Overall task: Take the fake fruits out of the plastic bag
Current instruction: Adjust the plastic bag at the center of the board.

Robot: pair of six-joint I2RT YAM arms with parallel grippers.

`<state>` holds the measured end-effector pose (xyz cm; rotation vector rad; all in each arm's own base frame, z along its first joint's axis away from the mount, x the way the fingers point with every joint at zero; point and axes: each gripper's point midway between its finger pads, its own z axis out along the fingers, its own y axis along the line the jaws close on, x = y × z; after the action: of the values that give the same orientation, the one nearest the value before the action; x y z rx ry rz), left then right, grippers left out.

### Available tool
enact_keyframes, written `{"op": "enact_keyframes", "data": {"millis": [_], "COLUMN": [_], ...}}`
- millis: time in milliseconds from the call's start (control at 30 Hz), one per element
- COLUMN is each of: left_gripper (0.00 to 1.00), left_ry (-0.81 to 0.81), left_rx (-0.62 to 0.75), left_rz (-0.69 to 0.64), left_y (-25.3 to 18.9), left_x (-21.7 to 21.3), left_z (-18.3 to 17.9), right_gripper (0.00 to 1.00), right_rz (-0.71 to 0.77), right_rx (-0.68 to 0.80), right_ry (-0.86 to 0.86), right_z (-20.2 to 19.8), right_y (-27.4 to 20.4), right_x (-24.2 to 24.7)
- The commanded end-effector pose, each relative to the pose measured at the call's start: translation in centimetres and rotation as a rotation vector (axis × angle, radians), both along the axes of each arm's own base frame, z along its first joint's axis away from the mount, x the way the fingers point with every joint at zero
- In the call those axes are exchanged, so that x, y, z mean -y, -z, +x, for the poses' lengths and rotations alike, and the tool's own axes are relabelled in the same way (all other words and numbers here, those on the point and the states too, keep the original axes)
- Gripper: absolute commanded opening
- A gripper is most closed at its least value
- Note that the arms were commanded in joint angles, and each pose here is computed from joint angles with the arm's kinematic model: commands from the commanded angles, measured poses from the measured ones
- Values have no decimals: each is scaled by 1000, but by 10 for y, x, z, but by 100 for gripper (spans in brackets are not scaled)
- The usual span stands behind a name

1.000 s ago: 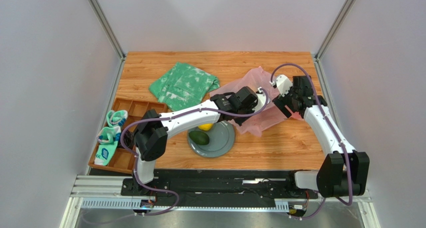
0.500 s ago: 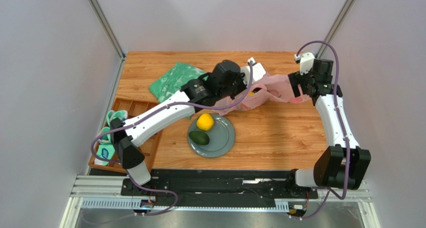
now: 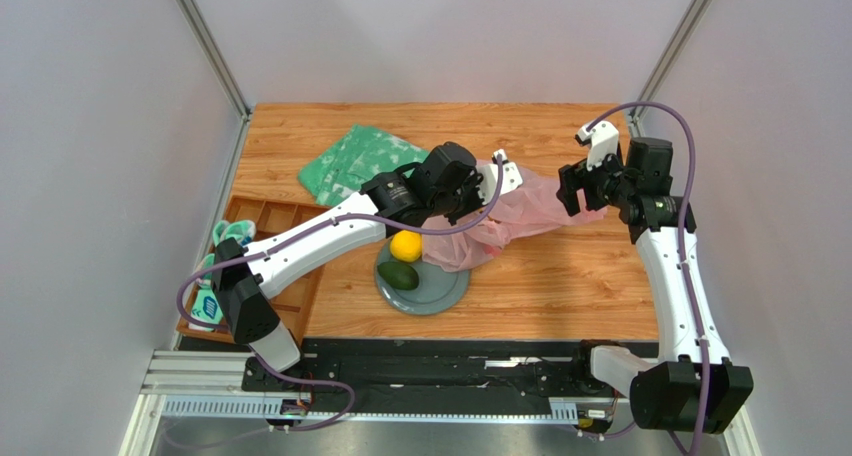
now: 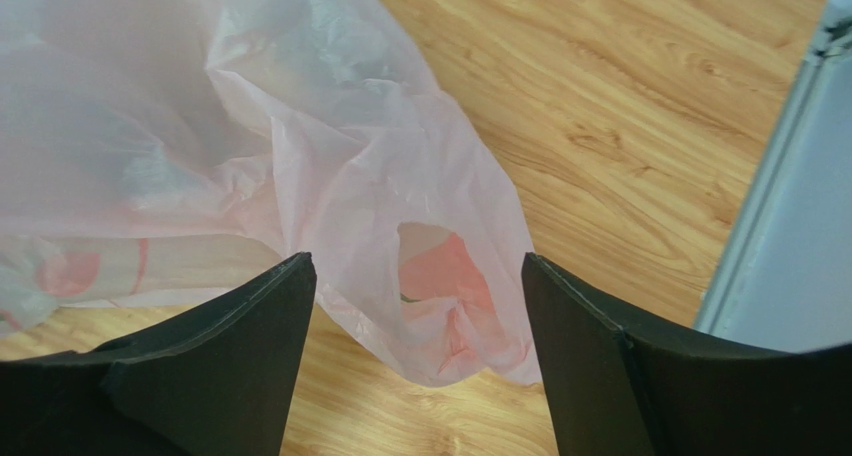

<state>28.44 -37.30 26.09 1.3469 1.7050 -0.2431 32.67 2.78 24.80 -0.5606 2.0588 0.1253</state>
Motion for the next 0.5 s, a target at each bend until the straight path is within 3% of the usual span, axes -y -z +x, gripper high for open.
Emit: {"op": "enact_keyframes", "data": {"millis": [0, 133, 300, 367, 467], "left_gripper": [0, 0, 0, 0, 0], "left_ry": [64, 109, 109, 127, 91], "left_rx": [-12, -50, -103, -148, -185], "left_rz": [-37, -47, -28, -38, -48], "left_y": [-17, -17, 1, 5, 7], "left_x": [1, 5, -1, 0, -4], "left_z": [-8, -18, -27, -32, -28], "right_gripper": [78, 66, 56, 57, 78], "right_rz": [86, 131, 225, 227, 97], "right_rx": [26, 12, -109, -104, -72], "right_ry": [-97, -118, -199, -251, -243], "right_z": [-3, 6, -3, -15, -21], "right_y": [-21, -25, -13, -20, -10], "right_x": [-23, -31, -51, -59, -57]}}
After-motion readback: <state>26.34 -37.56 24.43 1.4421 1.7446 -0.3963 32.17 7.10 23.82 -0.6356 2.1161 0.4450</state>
